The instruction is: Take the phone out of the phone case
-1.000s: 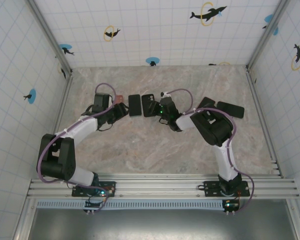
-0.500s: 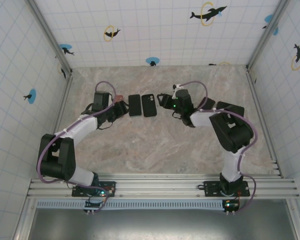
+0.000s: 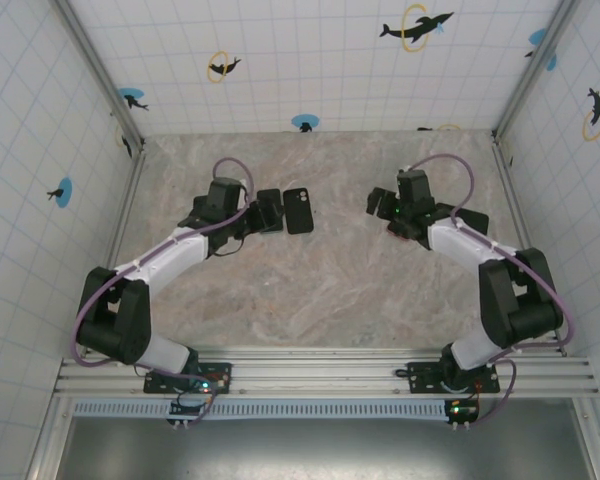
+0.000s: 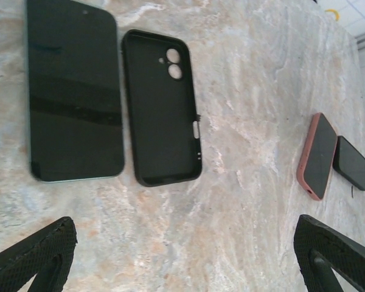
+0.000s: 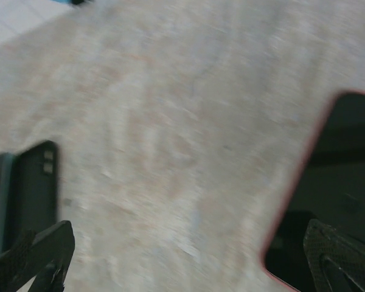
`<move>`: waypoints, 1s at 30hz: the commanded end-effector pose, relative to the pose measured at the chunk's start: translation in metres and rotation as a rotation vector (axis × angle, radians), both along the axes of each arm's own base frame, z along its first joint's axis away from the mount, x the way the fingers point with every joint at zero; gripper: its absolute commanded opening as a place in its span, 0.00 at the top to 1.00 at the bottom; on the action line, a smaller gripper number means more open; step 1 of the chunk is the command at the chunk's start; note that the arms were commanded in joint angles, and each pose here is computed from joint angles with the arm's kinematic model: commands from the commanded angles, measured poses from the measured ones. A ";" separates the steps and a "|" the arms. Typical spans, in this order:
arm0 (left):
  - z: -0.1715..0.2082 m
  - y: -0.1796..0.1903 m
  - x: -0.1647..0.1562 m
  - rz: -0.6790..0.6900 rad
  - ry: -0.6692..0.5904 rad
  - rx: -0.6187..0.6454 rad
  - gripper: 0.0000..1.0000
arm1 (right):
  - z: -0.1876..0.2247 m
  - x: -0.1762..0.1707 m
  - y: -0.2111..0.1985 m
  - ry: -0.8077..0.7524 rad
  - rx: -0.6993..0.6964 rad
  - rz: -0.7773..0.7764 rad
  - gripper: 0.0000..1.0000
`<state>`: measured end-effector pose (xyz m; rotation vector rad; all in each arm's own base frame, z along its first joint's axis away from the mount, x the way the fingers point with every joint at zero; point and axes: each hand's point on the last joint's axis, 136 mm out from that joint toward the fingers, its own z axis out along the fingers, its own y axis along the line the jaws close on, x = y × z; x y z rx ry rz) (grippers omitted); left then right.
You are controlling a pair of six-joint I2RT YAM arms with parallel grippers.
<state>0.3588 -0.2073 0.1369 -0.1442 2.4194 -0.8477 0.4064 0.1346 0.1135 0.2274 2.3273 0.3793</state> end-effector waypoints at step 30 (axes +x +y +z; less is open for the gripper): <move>0.024 -0.038 0.015 -0.062 -0.074 -0.038 0.04 | -0.086 0.032 -0.079 0.328 -0.194 -0.302 0.00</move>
